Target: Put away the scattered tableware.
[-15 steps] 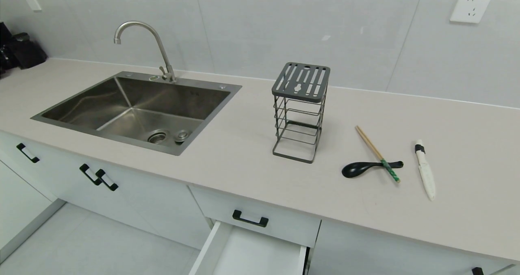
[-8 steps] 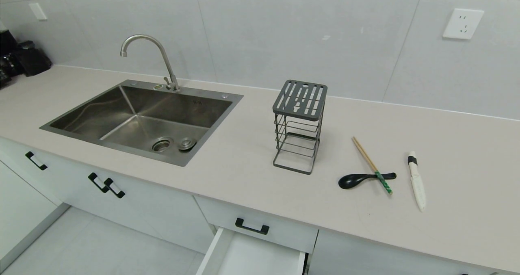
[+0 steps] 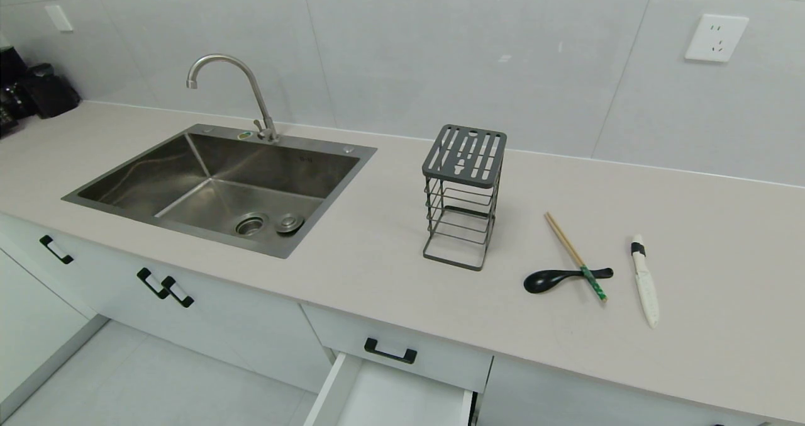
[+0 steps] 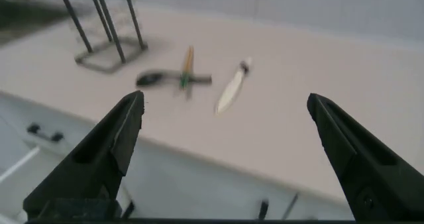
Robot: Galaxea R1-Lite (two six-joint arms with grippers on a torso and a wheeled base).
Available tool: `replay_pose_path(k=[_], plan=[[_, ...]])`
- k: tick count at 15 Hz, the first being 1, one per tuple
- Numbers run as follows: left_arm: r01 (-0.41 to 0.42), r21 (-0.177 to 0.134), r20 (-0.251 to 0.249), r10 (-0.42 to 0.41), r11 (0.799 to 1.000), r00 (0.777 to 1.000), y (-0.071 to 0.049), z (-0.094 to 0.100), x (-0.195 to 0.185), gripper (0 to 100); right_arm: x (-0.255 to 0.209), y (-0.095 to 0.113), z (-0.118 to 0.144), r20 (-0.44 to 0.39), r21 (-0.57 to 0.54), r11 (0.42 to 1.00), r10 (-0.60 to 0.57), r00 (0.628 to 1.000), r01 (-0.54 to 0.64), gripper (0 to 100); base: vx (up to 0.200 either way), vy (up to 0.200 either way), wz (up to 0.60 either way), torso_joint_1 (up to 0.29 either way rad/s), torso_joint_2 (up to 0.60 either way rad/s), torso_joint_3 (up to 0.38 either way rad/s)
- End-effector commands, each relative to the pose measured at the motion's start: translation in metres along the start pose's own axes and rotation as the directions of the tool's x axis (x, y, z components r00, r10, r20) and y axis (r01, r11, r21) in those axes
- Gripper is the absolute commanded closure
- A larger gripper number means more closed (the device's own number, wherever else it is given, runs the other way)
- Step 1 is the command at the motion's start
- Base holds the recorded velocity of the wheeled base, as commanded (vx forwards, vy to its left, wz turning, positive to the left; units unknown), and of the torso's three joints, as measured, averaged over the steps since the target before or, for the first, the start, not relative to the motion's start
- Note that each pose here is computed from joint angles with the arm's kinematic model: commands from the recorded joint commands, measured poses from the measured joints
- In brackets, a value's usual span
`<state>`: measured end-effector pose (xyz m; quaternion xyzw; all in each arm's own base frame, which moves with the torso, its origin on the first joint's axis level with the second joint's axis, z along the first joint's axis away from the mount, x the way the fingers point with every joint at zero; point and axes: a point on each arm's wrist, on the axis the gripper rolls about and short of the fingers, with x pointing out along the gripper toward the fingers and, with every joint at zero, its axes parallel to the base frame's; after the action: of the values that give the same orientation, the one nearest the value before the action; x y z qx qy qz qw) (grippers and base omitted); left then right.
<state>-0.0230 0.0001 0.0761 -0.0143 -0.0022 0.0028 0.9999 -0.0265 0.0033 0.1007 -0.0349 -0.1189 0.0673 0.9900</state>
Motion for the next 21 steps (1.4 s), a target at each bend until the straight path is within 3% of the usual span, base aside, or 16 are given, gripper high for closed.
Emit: replay_pose_path(k=[1, 4, 6, 9, 11, 21], plan=[[0.0, -0.001, -0.001, 0.0, 1.0, 1.0, 0.0, 0.0, 0.0, 0, 0.001, 0.0, 0.014, 0.011, -0.01, 0.999, 0.043, 0.999, -0.043, 0, 0.0, 0.0, 0.0, 0.0, 0.0, 0.0], [-0.002, -0.001, -0.001, 0.002, 1.0, 1.0, 0.0, 0.0, 0.0, 0, 0.027, -0.007, 0.056, -0.108, 0.028, 0.991, 0.133, 0.985, -0.13, 0, 0.0, 0.0, 0.0, 0.0, 0.0, 0.0], [0.0, -0.001, -0.001, 0.0, 1.0, 1.0, 0.0, 0.0, 0.0, 0, 0.05, -0.008, 0.062, -0.199, 0.063, 0.978, 0.209, 0.958, -0.2, 0, 0.0, 0.0, 0.0, 0.0, 0.0, 0.0], [0.0, -0.001, -0.001, 0.0, 1.0, 1.0, 0.0, 0.0, 0.0, 0, 0.077, -0.006, 0.054, -0.334, 0.064, 0.963, 0.267, 0.904, -0.261, 0, 0.0, 0.0, 0.0, 0.0, 0.0, 0.0], [0.0, -0.001, -0.001, 0.0, 1.0, 1.0, 0.0, 0.0, 0.0, 0, 0.095, -0.004, 0.05, -0.381, 0.045, 0.957, 0.282, 0.881, -0.287, 0, 0.0, 0.0, 0.0, 0.0, 0.0, 0.0], [0.0, -0.001, -0.001, 0.0, 1.0, 1.0, 0.0, 0.0, 0.0, 0, 0.175, 0.004, 0.021, -0.504, 0.05, 0.949, 0.294, 0.812, -0.312, 0, 0.0, 0.0, 0.0, 0.0, 0.0, 0.0]])
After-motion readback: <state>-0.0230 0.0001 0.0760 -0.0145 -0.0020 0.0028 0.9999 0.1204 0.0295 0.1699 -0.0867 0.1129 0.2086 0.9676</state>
